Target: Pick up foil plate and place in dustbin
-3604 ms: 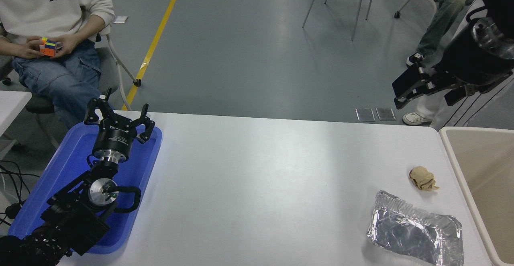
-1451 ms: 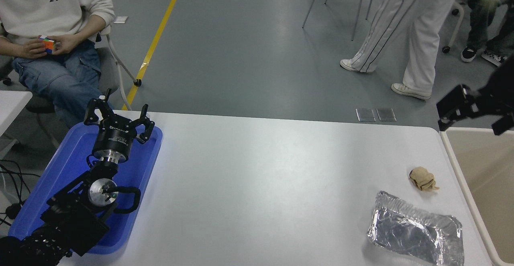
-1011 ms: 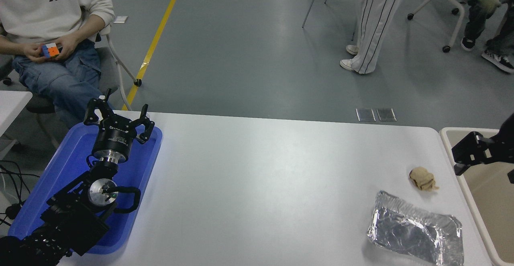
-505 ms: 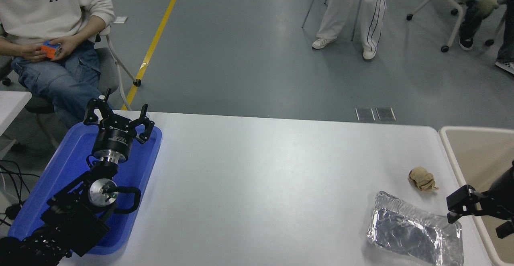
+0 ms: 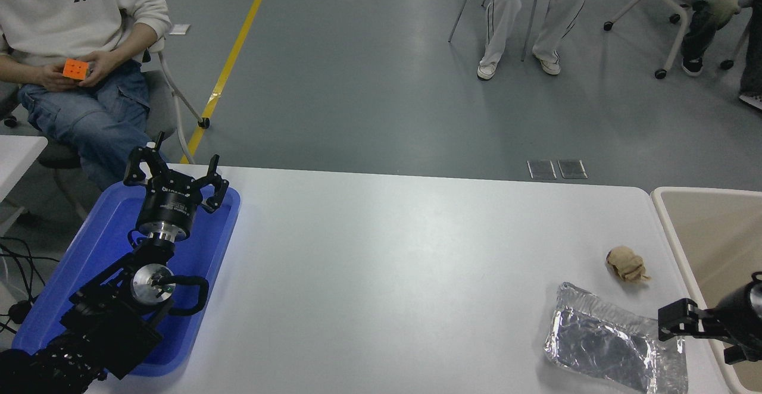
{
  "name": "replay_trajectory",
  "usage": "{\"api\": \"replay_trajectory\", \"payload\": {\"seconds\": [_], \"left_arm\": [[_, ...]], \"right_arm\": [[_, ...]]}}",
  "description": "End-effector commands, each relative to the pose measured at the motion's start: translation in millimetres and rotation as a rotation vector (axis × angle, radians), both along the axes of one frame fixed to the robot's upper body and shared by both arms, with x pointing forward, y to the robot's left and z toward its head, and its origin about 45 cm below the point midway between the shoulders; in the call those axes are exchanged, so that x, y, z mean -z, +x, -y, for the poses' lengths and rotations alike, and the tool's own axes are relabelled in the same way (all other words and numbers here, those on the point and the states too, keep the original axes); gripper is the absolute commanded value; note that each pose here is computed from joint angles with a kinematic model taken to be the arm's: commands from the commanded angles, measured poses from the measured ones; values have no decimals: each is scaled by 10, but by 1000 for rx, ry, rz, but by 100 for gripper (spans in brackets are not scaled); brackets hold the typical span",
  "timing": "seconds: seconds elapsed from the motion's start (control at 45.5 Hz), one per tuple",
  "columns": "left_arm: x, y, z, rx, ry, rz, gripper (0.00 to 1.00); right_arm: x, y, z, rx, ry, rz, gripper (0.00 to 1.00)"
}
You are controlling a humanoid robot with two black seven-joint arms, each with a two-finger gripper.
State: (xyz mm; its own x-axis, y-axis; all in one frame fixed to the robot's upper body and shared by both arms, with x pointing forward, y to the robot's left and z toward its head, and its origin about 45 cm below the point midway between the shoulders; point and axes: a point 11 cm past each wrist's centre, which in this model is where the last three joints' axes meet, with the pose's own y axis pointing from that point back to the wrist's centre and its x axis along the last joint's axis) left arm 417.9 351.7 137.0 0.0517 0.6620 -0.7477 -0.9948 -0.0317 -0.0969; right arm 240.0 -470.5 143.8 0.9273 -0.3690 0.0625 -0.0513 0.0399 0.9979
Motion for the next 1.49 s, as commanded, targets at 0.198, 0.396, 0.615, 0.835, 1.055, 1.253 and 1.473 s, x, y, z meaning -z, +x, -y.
{"api": "replay_trajectory", "payload": {"seconds": [0.198, 0.396, 0.615, 0.835, 1.055, 1.253, 1.473], "left_arm": [[-1, 0, -3, -1, 0, 1, 100], [1, 0, 4, 0, -1, 0, 100], [-1, 0, -3, -1, 0, 1, 100], [-1, 0, -3, -1, 0, 1, 100], [1, 0, 4, 0, -1, 0, 100], [1, 0, 4, 0, -1, 0, 100], [1, 0, 5, 0, -1, 0, 100]], "right_arm": [[345, -200, 100, 40, -5, -18, 98], [501, -216, 147, 67, -17, 36, 98], [651, -238, 116, 96, 1, 63, 98], [755, -292, 13, 142, 39, 54, 71], [765, -307, -17, 176, 56, 48, 12], [761, -313, -32, 178, 63, 44, 0], [740, -291, -26, 235, 77, 59, 0]]}}
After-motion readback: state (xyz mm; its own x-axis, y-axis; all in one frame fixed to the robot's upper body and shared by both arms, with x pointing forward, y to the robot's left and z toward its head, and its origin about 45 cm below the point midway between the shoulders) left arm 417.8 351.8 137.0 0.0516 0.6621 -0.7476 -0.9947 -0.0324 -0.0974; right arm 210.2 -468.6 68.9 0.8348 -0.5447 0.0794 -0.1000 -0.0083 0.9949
